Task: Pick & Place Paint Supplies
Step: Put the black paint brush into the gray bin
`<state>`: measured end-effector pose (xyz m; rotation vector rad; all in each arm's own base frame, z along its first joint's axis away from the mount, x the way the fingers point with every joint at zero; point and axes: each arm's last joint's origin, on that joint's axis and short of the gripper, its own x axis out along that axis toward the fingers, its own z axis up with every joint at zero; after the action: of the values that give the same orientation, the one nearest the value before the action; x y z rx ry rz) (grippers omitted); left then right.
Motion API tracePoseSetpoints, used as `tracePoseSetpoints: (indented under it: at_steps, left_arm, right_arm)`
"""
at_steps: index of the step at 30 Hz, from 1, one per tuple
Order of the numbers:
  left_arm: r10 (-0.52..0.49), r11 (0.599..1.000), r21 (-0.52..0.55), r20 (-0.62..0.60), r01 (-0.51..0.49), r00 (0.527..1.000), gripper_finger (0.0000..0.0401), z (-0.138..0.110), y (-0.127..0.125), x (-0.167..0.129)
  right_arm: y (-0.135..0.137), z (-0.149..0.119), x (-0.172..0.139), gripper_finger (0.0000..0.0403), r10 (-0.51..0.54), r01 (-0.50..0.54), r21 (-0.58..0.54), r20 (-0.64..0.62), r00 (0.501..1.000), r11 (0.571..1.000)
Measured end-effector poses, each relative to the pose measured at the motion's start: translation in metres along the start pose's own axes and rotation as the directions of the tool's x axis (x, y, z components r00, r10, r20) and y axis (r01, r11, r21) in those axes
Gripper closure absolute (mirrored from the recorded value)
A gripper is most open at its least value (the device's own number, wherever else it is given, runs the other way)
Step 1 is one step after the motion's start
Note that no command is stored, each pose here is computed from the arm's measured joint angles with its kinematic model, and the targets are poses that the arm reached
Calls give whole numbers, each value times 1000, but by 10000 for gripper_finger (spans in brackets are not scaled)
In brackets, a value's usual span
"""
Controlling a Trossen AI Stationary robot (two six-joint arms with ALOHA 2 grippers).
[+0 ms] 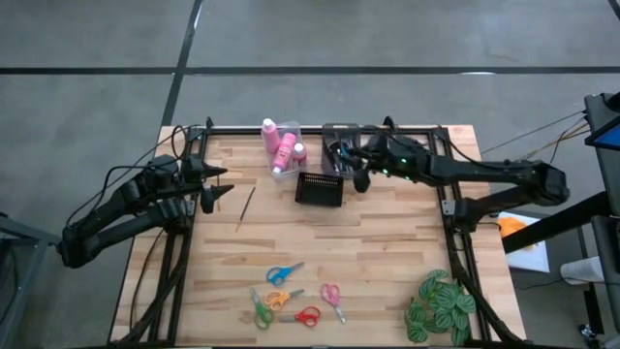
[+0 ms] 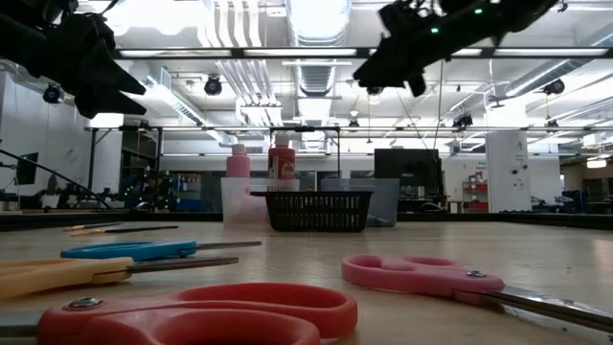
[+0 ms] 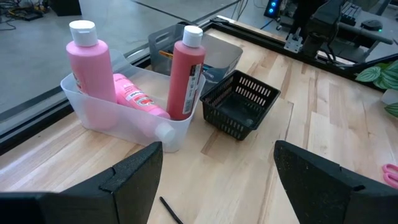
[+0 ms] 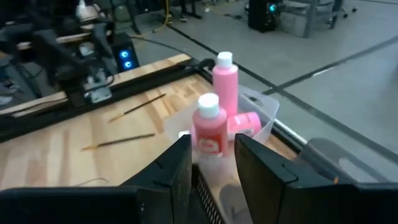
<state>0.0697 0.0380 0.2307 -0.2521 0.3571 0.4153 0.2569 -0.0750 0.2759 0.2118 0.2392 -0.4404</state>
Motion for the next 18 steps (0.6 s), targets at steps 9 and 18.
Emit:
tracePoseSetpoints:
  at_steps: [9, 18]
  left_arm:
    - [0, 1000, 0, 0, 0, 1000, 90, 0, 0, 0]
    - [0, 1000, 0, 0, 0, 1000, 90, 0, 0, 0]
  right_arm:
    - [9, -23, -48, 282, 106, -101, -91, 55, 993, 991]
    - [5, -46, -100, 282, 289, -266, -158, 142, 947, 951]
